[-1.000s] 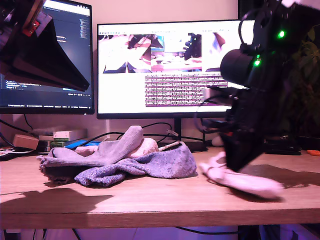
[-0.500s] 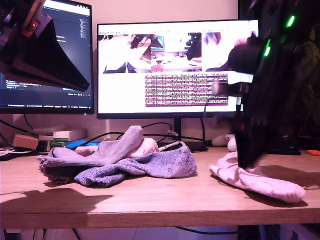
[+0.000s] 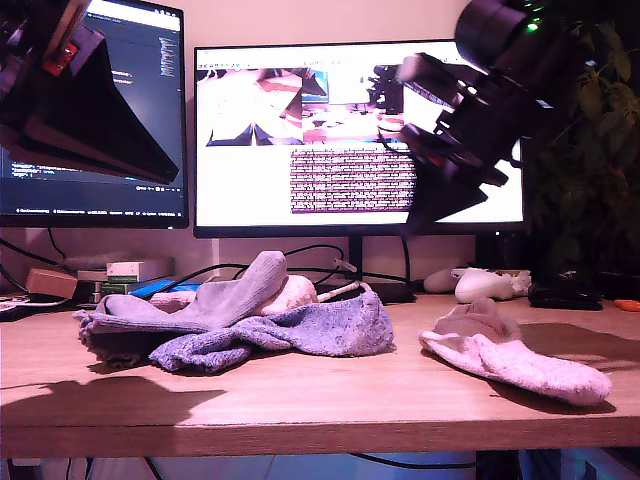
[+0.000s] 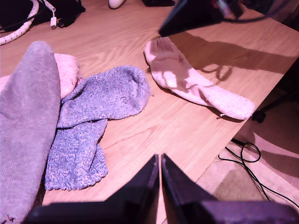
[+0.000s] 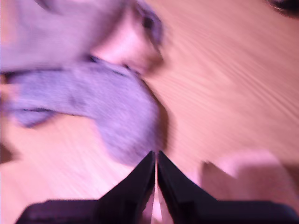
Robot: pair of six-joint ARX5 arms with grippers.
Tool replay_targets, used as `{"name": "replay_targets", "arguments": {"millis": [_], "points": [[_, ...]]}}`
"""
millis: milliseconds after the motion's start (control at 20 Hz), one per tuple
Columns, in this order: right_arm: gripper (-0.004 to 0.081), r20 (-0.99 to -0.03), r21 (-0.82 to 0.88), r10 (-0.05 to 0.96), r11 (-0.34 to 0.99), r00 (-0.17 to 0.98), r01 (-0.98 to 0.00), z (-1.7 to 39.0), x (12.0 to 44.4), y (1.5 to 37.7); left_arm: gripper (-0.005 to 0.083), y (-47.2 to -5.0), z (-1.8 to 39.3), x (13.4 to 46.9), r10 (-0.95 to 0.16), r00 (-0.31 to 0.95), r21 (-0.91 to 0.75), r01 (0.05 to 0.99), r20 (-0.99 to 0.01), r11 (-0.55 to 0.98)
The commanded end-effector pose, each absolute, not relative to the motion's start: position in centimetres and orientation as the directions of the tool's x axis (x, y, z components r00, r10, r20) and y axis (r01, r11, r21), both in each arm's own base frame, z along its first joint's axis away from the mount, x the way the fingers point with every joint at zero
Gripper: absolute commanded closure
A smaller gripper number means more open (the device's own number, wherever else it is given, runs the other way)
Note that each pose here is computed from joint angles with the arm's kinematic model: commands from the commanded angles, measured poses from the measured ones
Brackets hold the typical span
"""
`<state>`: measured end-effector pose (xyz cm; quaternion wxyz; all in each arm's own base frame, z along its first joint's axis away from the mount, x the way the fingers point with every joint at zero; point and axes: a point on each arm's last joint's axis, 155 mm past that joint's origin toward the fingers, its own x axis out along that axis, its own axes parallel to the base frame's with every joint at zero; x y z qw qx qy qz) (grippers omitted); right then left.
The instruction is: Pair up the socks based on colour and pattern, by placing them on top of one another
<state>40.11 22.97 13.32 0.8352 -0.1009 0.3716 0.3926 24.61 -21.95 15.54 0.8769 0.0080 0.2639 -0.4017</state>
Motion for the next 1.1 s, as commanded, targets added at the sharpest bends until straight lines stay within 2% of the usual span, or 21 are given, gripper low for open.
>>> {"name": "replay_targets", "arguments": {"millis": [0, 150, 300, 550, 800, 850, 950, 1050], "points": [[0.0783, -0.659, 0.086, 0.607, 0.647, 0.444, -0.758, 15.5, 41.9, 24.1, 0.0793, -21.9, 14.8, 24.4, -0.698, 0.53, -0.198, 0.71, -0.482, 0.675], [0.0782, -0.64, 0.089, 0.634, 0.622, 0.434, -0.778, 17.5, 44.0, 25.6, 0.0793, -21.9, 14.8, 24.4, -0.698, 0.529, -0.198, 0.71, -0.482, 0.675], [0.0782, -0.652, 0.081, 0.646, 0.58, 0.397, -0.81, 17.8, 45.7, 27.0, 0.0793, -21.9, 14.8, 24.4, -0.698, 0.529, -0.198, 0.71, -0.482, 0.675], [0.0782, -0.689, 0.064, 0.646, 0.504, 0.327, -0.861, 14.8, 47.5, 29.8, 0.0793, -21.9, 14.8, 24.4, -0.698, 0.529, -0.199, 0.71, -0.483, 0.676], [0.0781, -0.727, 0.107, 0.651, 0.42, 0.217, -0.901, 9.9, 46.7, 32.0, 0.0793, -21.9, 14.8, 24.4, -0.697, 0.529, -0.199, 0.71, -0.484, 0.676], [0.0744, -0.733, 0.112, 0.648, 0.415, 0.207, -0.903, 9.3, 46.5, 32.3, 0.0793, -21.9, 14.7, 24.4, -0.697, 0.527, -0.2, 0.709, -0.486, 0.676], [0.0506, -0.737, 0.108, 0.641, 0.425, 0.215, -0.899, 9.1, 46.6, 32.4, 0.0793, -21.9, 14.7, 24.3, -0.696, 0.526, -0.201, 0.709, -0.49, 0.676], [0.047, -0.732, 0.093, 0.636, 0.448, 0.244, -0.889, 9.3, 47.1, 32.6, 0.0793, -21.8, 14.5, 24.2, -0.693, 0.522, -0.203, 0.707, -0.497, 0.677]]}}
